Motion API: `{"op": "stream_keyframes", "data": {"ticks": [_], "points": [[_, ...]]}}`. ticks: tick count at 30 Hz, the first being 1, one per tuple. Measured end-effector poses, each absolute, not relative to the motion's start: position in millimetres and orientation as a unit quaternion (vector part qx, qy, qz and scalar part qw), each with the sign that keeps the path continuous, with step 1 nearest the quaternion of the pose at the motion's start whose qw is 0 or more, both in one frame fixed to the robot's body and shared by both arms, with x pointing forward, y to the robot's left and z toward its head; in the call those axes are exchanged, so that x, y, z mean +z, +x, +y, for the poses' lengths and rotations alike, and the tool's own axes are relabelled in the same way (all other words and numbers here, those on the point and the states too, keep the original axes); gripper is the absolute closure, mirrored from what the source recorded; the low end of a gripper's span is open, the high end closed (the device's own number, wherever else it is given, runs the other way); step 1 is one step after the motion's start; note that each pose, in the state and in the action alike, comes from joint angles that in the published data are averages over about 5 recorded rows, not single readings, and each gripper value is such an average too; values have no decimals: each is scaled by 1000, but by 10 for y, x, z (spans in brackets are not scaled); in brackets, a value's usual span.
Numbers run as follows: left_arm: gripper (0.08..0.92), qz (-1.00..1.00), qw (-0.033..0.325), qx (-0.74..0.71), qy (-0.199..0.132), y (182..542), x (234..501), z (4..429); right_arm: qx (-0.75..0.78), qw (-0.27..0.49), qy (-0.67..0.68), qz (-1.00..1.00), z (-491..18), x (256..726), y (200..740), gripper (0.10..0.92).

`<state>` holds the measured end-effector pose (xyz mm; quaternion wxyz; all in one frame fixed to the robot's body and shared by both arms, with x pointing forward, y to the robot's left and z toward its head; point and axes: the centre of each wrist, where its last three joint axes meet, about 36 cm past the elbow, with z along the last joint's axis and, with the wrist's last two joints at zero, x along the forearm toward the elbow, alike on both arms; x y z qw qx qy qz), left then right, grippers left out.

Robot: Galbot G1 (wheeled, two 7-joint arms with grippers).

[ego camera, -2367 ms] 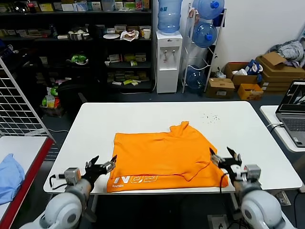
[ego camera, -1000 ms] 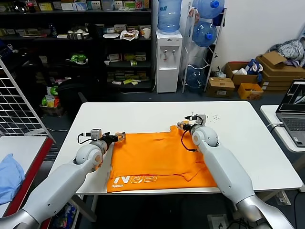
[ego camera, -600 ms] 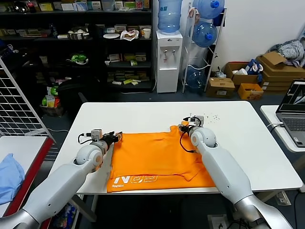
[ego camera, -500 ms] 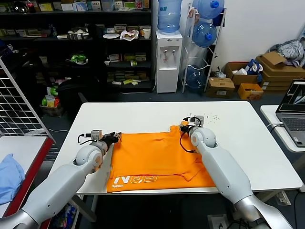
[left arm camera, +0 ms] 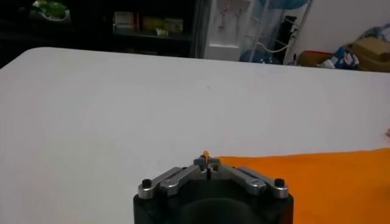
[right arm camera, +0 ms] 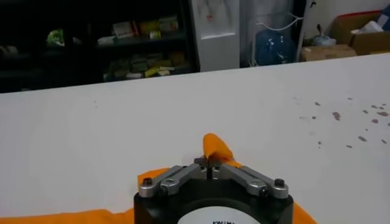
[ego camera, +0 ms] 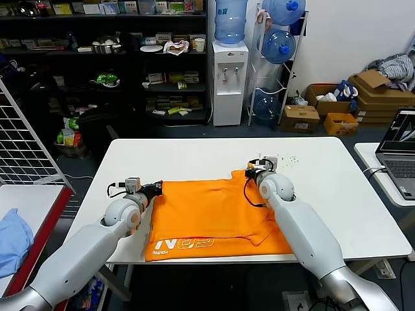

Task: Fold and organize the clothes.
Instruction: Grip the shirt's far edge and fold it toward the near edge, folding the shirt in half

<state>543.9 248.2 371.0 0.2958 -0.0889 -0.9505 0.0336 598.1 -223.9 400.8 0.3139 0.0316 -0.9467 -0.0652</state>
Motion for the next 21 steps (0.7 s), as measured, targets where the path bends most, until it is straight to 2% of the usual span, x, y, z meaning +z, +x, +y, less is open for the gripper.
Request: {"op": "stream_keyframes", "data": {"ticks": [13, 21], "points": [[907, -958, 270, 39, -85, 5216, 3894, 2570, -77, 294, 28, -952, -2550, 4178, 5552, 899], [907, -962, 250, 41, -100, 4912, 4089, 2565, -72, 289, 27, -954, -2769, 4325, 5133, 899]]}}
